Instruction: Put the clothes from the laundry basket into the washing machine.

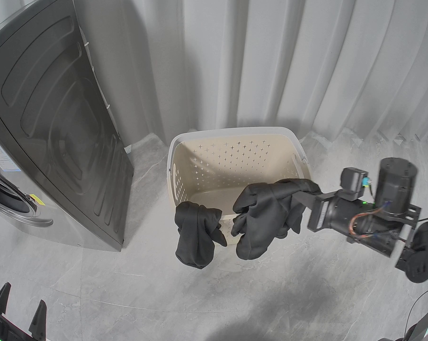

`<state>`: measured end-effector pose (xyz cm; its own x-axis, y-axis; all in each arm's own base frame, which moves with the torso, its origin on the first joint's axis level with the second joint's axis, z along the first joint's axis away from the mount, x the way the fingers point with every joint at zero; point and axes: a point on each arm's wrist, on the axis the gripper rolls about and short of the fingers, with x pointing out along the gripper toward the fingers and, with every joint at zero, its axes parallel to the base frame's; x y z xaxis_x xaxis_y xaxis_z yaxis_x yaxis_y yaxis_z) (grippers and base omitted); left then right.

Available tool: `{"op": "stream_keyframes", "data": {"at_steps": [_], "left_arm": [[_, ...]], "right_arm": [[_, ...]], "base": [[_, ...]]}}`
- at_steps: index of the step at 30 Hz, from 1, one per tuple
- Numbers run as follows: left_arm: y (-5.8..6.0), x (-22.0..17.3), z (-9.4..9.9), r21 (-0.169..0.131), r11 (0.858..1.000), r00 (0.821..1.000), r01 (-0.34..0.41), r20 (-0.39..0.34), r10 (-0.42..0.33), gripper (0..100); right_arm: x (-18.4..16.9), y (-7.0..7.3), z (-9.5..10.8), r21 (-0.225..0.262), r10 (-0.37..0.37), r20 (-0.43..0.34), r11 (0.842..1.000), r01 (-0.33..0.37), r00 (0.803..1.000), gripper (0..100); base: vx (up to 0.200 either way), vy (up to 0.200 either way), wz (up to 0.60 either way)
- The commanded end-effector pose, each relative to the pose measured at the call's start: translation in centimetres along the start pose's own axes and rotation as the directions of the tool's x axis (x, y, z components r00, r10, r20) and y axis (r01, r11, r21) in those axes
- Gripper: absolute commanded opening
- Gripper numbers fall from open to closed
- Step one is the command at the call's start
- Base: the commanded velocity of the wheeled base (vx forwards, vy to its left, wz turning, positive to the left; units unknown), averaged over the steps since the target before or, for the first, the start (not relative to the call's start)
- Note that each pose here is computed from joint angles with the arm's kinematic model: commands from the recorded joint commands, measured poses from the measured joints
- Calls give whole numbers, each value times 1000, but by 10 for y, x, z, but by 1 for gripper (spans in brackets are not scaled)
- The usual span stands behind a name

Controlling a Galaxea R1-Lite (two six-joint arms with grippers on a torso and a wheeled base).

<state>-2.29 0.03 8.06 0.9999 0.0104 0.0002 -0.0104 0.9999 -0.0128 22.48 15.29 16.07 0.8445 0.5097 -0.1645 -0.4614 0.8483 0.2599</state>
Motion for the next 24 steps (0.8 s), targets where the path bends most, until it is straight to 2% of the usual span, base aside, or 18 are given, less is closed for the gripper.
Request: {"op": "stream_keyframes", "data": {"at_steps": [1,3,5,11,20,24], "left_arm": [[0,0,-5,24,1000,1000,0,-6,0,100],[0,0,-5,25,1000,1000,1,-6,-1,100],[0,0,-5,24,1000,1000,0,-6,0,100],[0,0,-5,22,1000,1000,-2,-6,2,100],[0,0,-5,17,1000,1000,3,-6,-3,100],[0,0,-5,19,1000,1000,7,-6,-7,100]], "right_arm": [[-103,15,28,-38,171,166,985,-167,971,0],[-107,15,28,-71,173,174,984,-162,970,0],[-117,15,37,-104,179,220,982,-159,959,0],[-121,18,42,-116,194,245,979,-170,950,0],[-116,19,39,-118,198,222,977,-175,955,0],[-112,20,37,-119,203,207,976,-182,957,0]], "base": [[0,0,0],[0,0,0],[0,0,0],[0,0,0],[0,0,0],[-200,0,0]]}}
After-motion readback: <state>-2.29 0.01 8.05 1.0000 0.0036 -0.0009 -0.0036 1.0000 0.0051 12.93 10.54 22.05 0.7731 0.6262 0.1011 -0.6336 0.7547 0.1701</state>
